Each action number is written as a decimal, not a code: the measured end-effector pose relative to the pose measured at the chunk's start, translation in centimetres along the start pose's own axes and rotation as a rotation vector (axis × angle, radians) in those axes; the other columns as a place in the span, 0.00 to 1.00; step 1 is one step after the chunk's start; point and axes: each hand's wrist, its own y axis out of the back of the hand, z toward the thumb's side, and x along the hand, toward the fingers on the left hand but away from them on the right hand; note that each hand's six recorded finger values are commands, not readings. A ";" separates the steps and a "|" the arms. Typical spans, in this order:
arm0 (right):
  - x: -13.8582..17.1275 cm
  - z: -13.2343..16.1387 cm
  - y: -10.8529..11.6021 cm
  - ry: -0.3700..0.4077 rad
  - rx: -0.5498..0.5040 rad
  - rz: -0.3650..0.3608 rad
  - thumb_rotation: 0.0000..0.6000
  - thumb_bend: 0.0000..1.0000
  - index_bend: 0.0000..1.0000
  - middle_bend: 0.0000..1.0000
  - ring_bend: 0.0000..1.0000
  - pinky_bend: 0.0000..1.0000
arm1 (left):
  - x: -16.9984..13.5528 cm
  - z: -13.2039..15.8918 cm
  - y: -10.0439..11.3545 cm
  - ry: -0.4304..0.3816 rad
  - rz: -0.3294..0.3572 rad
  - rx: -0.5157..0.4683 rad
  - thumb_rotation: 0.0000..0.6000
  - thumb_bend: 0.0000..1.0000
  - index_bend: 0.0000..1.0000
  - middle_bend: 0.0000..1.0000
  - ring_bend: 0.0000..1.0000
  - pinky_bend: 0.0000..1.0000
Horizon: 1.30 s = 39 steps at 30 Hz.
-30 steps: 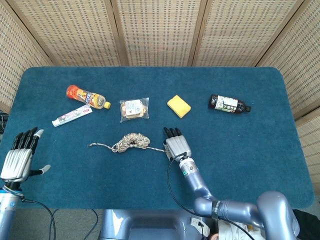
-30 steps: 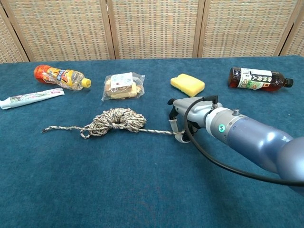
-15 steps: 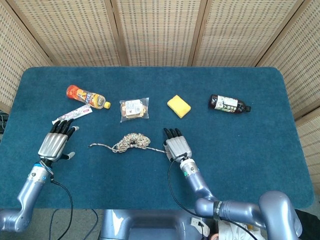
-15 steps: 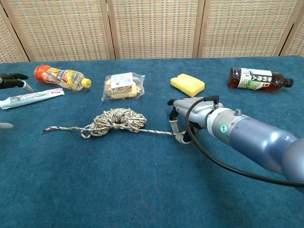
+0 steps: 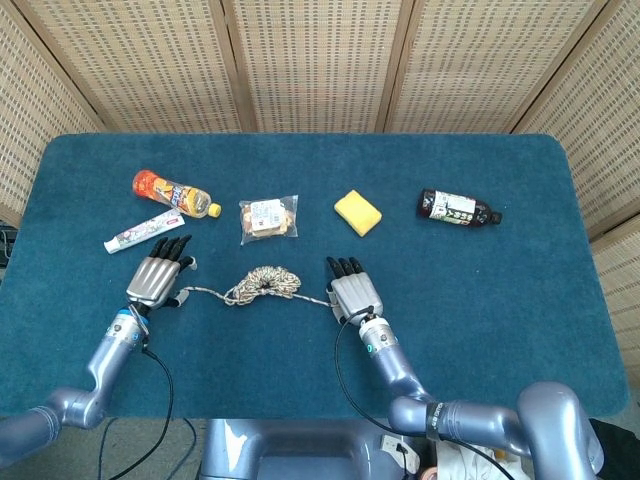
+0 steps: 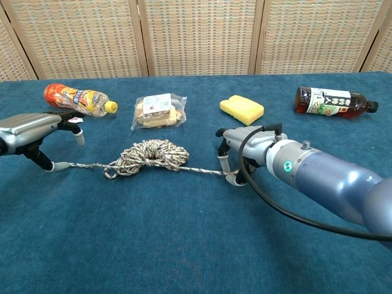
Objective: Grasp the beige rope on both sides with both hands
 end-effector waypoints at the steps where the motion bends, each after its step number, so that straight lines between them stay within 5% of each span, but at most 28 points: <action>1: 0.0 -0.1 0.0 -0.001 0.000 0.000 1.00 0.56 0.67 0.00 0.00 0.00 | 0.1 0.2 -0.1 -0.003 -0.001 -0.003 1.00 0.32 0.41 0.00 0.00 0.00; 39: 0.1 -0.8 0.3 -0.019 -0.023 -0.004 1.00 0.56 0.68 0.00 0.00 0.00 | 0.8 1.3 -1.4 -0.007 -0.018 -0.032 1.00 0.40 0.55 0.00 0.00 0.00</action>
